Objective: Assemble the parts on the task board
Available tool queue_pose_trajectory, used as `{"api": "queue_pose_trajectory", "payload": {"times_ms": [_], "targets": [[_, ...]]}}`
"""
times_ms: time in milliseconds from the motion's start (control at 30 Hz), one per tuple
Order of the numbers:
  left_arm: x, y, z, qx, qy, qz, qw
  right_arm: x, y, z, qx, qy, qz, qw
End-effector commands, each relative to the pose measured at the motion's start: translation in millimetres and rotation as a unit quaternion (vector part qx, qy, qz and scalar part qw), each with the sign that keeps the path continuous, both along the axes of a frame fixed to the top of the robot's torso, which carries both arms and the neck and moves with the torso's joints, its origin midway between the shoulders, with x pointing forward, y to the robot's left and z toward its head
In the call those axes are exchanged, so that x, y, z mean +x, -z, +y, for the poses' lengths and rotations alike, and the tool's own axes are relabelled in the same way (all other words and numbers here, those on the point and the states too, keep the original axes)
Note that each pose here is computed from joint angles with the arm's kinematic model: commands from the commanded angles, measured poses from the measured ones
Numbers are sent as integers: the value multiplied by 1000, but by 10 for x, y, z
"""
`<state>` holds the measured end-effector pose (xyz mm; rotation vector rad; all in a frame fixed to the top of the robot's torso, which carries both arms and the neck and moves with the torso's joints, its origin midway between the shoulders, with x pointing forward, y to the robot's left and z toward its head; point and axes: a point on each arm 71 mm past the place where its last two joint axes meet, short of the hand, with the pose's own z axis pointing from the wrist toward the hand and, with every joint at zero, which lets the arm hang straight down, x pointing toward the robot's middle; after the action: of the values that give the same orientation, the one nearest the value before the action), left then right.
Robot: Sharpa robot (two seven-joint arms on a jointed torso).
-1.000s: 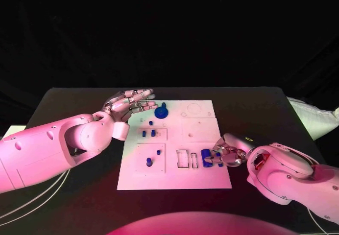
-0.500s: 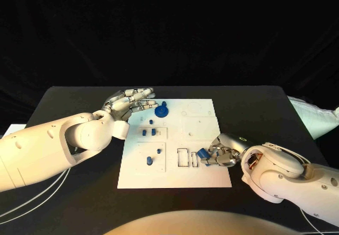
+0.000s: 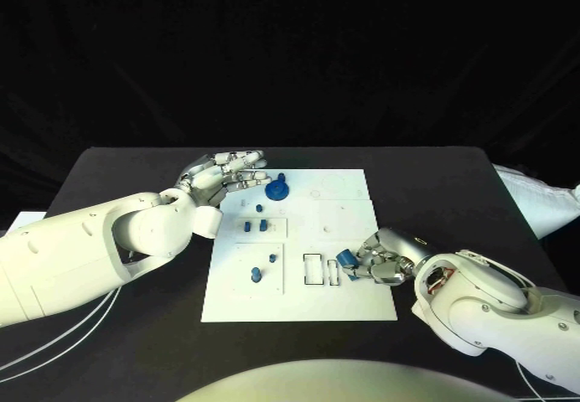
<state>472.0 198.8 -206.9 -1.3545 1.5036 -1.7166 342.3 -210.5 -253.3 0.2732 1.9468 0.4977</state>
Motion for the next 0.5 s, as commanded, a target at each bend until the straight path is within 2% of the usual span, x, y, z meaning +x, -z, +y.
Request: {"api": "queue_pose_trajectory", "payload": {"times_ms": [33, 167, 500], "targets": [[-11, -6, -26, -6, 11, -3, 1000, -9, -60, 23, 46, 31, 6, 998], [-13, -3, -30, -7, 12, -2, 1000, -26, -71, 80, 58, 28, 23, 998], [-17, -1, -50, -8, 15, -1, 1000, -33, 5, 286, 60, -7, 69, 996]]}}
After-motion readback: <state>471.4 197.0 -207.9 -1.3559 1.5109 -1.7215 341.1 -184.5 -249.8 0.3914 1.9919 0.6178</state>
